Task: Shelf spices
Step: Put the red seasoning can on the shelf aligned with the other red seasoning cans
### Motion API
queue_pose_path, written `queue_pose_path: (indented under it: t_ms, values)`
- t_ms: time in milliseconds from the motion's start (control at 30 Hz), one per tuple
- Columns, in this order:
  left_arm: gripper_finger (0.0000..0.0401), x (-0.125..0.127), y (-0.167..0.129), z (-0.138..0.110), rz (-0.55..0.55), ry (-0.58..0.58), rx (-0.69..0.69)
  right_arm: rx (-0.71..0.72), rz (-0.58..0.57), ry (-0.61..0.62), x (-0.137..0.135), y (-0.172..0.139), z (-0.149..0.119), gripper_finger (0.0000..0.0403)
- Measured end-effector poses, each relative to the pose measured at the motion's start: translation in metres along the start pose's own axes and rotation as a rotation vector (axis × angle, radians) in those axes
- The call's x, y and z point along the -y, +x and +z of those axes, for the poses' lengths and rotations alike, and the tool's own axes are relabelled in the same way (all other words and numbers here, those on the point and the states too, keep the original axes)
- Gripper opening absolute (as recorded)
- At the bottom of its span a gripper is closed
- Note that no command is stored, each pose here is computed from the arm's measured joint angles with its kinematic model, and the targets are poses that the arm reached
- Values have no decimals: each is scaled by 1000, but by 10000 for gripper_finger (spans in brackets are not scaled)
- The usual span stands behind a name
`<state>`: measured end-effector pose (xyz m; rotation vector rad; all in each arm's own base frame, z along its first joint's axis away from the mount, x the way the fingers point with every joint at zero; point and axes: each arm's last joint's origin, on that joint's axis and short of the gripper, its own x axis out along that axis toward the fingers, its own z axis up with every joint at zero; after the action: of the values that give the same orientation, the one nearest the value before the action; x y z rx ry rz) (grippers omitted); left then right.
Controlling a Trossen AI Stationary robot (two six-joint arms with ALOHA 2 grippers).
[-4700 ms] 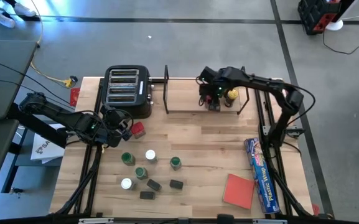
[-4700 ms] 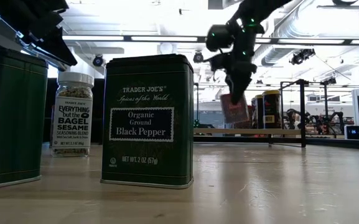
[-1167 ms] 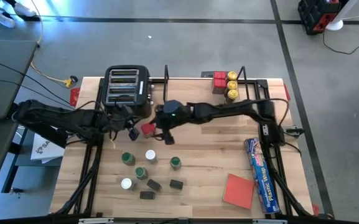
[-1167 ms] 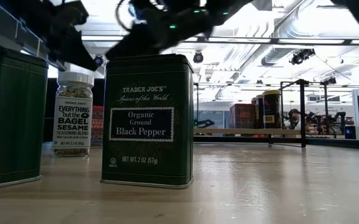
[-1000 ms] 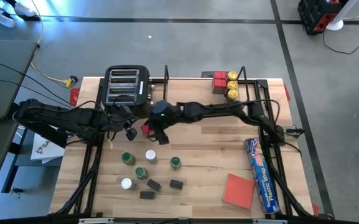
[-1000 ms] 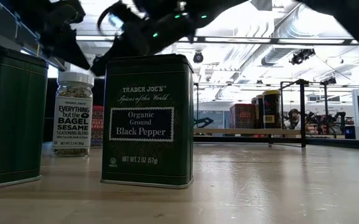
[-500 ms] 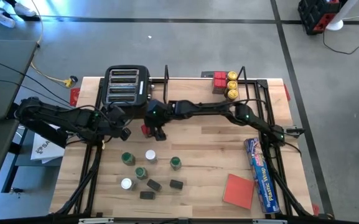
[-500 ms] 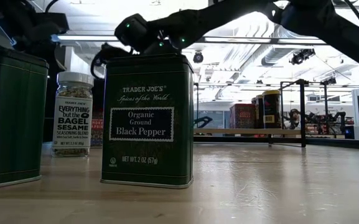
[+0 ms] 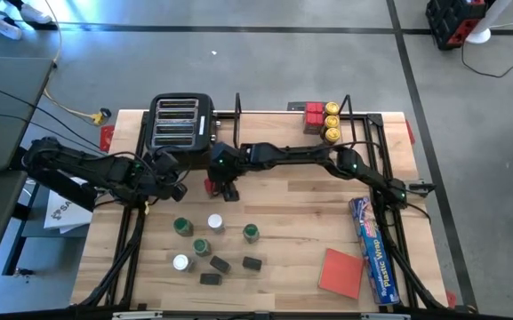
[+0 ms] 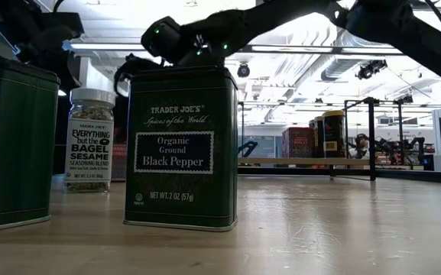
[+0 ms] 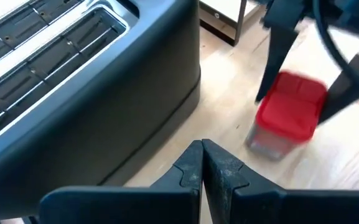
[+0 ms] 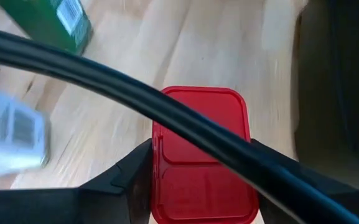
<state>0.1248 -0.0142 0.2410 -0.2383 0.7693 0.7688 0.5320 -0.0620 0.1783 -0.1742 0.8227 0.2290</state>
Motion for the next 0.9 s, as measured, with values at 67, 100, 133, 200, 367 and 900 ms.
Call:
queue_pose_path:
  t_ms: [67, 100, 133, 200, 367, 900]
  values:
    - [2, 1, -1, -1, -9, 3, 1, -49, 10, 11, -3, -15, 2, 203]
    - [2, 1, -1, -1, -13, 5, 1, -65, 14, 5, -4, -27, 5, 203]
    - [2, 2, -2, -1, -17, 3, 2, -79, 19, -7, -5, -40, 9, 203]
    - [2, 3, -2, -2, -20, 1, 7, -95, 27, -43, -10, -72, 18, 203]
    - [2, 4, -4, -3, -19, 11, 30, -208, 60, -90, -16, -128, 18, 203]
    - [2, 6, -7, -3, 1, 25, 102, -406, -247, 226, 5, -221, -124, 203]
